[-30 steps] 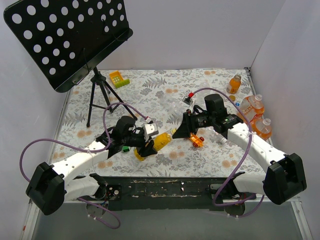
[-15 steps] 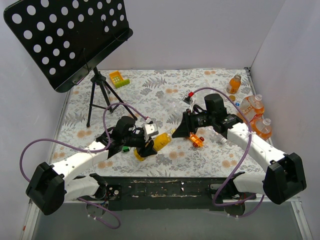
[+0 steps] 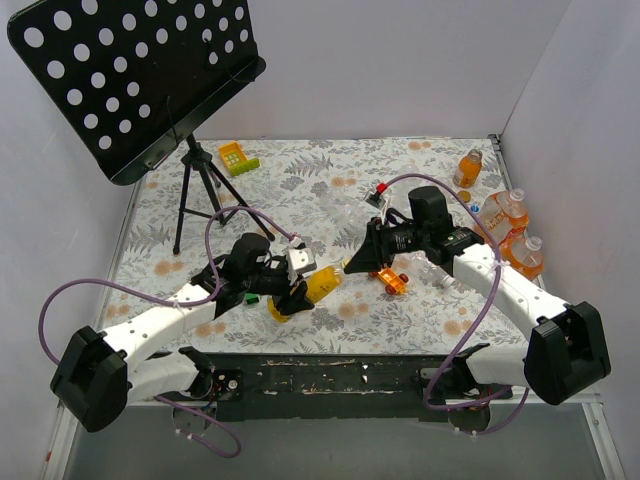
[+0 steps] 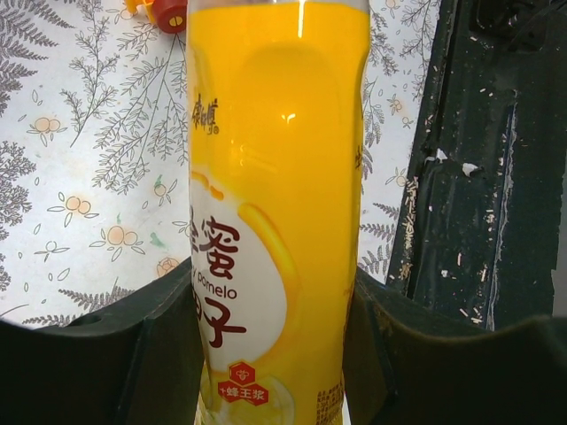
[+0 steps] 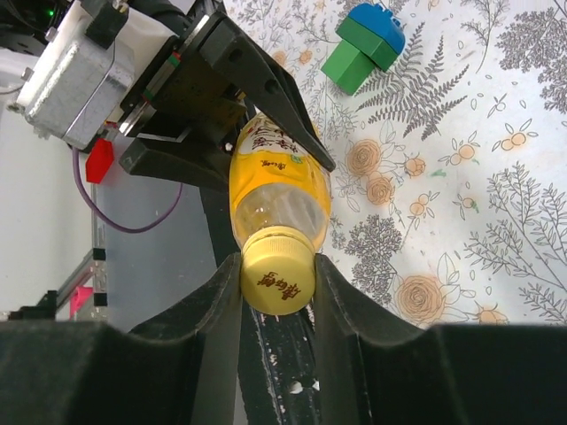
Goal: Unscrew the bottle caps
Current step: Unscrew the bottle cap from the plastic bottle.
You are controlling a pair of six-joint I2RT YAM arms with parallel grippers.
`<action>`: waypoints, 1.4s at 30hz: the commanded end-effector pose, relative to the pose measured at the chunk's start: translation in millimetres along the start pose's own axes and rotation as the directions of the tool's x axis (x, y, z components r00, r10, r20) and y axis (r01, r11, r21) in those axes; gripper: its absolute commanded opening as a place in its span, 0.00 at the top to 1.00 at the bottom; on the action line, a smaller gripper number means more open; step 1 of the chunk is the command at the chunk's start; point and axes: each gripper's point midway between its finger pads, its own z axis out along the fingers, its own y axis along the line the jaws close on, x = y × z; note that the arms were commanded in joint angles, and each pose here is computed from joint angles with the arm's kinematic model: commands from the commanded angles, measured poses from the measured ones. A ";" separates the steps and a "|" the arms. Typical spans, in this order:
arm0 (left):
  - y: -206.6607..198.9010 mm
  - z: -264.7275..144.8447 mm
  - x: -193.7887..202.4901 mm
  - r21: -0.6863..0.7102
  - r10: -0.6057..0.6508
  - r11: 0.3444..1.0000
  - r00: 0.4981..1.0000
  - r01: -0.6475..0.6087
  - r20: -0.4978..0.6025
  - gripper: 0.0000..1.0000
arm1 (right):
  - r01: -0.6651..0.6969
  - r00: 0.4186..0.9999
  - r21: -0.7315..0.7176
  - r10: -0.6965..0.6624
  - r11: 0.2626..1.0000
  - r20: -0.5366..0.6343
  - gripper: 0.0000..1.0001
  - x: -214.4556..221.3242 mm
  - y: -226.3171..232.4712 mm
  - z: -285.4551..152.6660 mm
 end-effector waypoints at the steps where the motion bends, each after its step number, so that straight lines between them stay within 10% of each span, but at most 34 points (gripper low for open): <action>1: -6.7 -7.9 -28.3 0.011 0.079 0.997 0.992 -0.081 0.103 1.00 | 0.245 0.969 -0.148 -0.247 0.958 0.006 0.99 -8.4 28.6 -8.0; 3: -17.5 -10.5 -32.1 0.061 0.091 0.993 0.987 -0.100 0.134 1.00 | 0.490 0.862 -0.310 -0.505 0.814 0.035 0.99 -2.2 49.3 -16.8; 7: -42.8 -16.5 -36.4 0.208 0.075 0.972 0.982 -0.110 0.171 1.00 | 0.816 0.469 -0.410 -0.881 0.407 0.059 0.99 6.1 57.1 -33.3; 11: -51.1 -18.7 -36.7 0.280 0.040 0.956 0.986 -0.085 0.162 1.00 | 0.932 0.125 -0.342 -0.992 0.118 -0.003 0.99 -13.9 33.9 -40.3; 17: -52.1 -20.5 -37.8 0.290 0.037 0.953 0.986 -0.084 0.163 1.00 | 0.950 -0.185 -0.255 -0.983 -0.182 0.016 0.99 -29.8 42.1 -50.5; 25: -79.6 -32.7 -61.7 0.493 -0.036 0.867 0.978 -0.071 0.204 1.00 | 0.909 -0.263 -0.310 -0.961 -0.278 0.091 0.99 -1.6 48.5 -54.7; 34: -45.0 -6.8 -23.4 0.372 -0.034 0.928 0.999 0.016 0.041 1.00 | 0.764 -0.537 -0.477 -0.838 -0.435 -0.096 0.99 2.0 -26.8 -62.3; 42: -26.0 12.7 -29.5 0.408 -0.028 0.913 0.999 0.032 -0.014 1.00 | 0.816 -0.507 -0.390 -0.852 -0.426 -0.130 0.99 -29.6 -29.7 -46.3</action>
